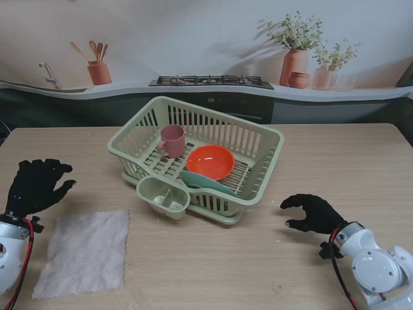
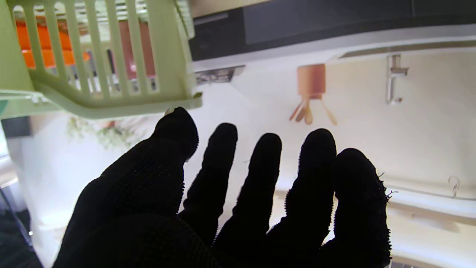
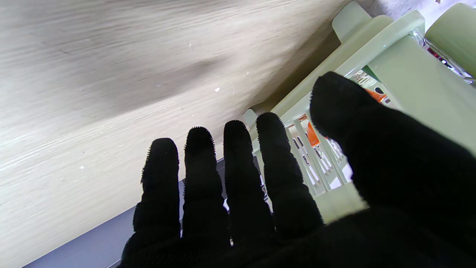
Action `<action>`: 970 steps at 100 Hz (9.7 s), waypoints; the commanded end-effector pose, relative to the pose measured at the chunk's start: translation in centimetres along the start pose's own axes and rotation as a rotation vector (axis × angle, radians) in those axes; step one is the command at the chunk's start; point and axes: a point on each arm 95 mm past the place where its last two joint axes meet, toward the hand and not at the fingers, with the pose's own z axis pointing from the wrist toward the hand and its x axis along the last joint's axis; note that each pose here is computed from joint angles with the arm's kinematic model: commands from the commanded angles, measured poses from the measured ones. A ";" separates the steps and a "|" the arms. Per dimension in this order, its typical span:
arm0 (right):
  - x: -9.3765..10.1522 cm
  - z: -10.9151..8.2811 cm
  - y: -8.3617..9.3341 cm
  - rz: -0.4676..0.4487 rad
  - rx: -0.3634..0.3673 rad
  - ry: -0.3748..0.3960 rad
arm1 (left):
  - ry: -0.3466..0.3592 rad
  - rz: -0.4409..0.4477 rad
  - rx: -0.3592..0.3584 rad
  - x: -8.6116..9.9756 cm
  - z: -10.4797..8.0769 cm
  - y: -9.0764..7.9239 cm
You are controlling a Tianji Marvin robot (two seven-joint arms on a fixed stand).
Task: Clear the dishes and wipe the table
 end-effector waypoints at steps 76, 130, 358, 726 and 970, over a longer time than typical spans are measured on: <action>0.2 -0.1 -0.3 -0.005 0.018 -0.002 | -0.038 0.045 -0.309 2.8 -2.6 3.5; 0.2 -0.1 -0.3 -0.007 0.021 -0.004 | -0.068 0.015 -0.475 4.8 -4.2 5.2; 0.4 0.0 -0.5 -0.002 0.025 0.002 | -0.202 -0.129 -0.622 4.9 -4.2 10.9; -0.2 -1.2 -0.4 -0.030 -0.019 -0.026 | -0.237 -0.072 -0.665 -1.0 3.5 14.6; 0.5 -1.3 -1.1 0.026 -0.056 0.045 | -0.246 -0.041 -0.541 -0.2 -4.0 10.8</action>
